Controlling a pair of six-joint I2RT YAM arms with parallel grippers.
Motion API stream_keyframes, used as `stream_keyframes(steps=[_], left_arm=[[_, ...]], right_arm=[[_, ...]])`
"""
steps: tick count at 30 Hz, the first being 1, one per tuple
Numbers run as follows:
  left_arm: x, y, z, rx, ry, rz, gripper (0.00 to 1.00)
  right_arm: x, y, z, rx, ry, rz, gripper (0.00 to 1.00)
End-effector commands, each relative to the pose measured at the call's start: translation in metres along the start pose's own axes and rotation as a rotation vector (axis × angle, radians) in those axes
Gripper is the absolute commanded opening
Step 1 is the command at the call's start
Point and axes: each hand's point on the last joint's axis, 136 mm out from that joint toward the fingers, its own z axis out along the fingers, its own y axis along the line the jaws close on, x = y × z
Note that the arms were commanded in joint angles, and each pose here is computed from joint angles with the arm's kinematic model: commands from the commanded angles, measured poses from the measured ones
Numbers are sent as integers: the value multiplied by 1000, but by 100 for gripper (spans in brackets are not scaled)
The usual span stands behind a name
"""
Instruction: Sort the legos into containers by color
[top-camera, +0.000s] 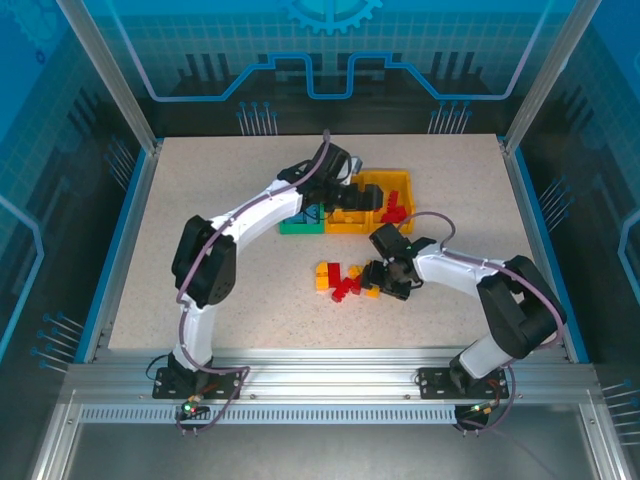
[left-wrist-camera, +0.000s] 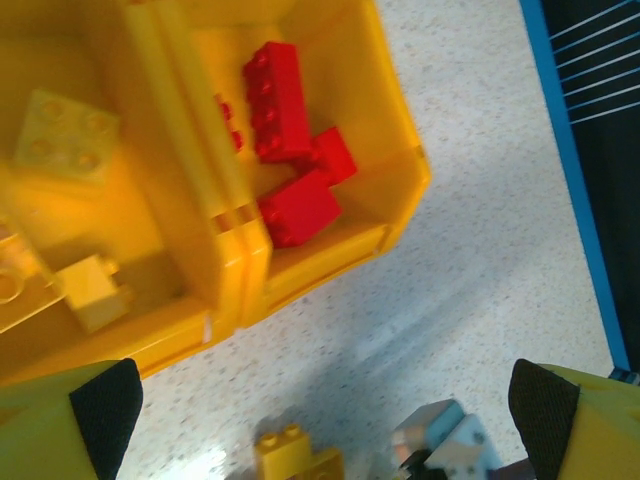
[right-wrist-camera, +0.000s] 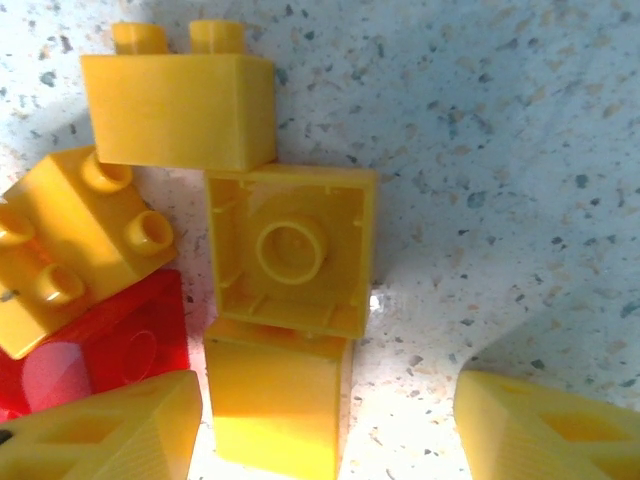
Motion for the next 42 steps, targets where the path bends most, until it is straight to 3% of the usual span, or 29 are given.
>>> stream_keyframes(steps=[1, 8, 11, 16, 25, 29, 34, 37, 42], left_arm=[[-6, 14, -17, -20, -47, -5, 99], [11, 42, -34, -74, -41, -33, 99], [21, 52, -40, -100, -39, -42, 99], [48, 78, -48, -186, -4, -64, 99], [112, 114, -61, -270, 73, -108, 99], [137, 117, -65, -275, 103, -119, 99], [164, 93, -66, -242, 138, -57, 99], [183, 76, -63, -221, 175, -1, 98], [211, 65, -55, -211, 234, 66, 95]], right_arm=[[3, 3, 10, 33, 27, -5, 68], [-3, -14, 3, 174, 33, -46, 48], [-10, -2, -10, 126, 2, -61, 37], [-31, 36, -44, 9, -67, -125, 29], [-110, 107, -82, -231, -152, -130, 28], [-149, 123, -72, -232, -144, -106, 28], [-181, 134, -55, -206, -130, -86, 30], [-194, 138, -50, -193, -132, -84, 35], [-199, 142, -54, -201, -137, -98, 56]])
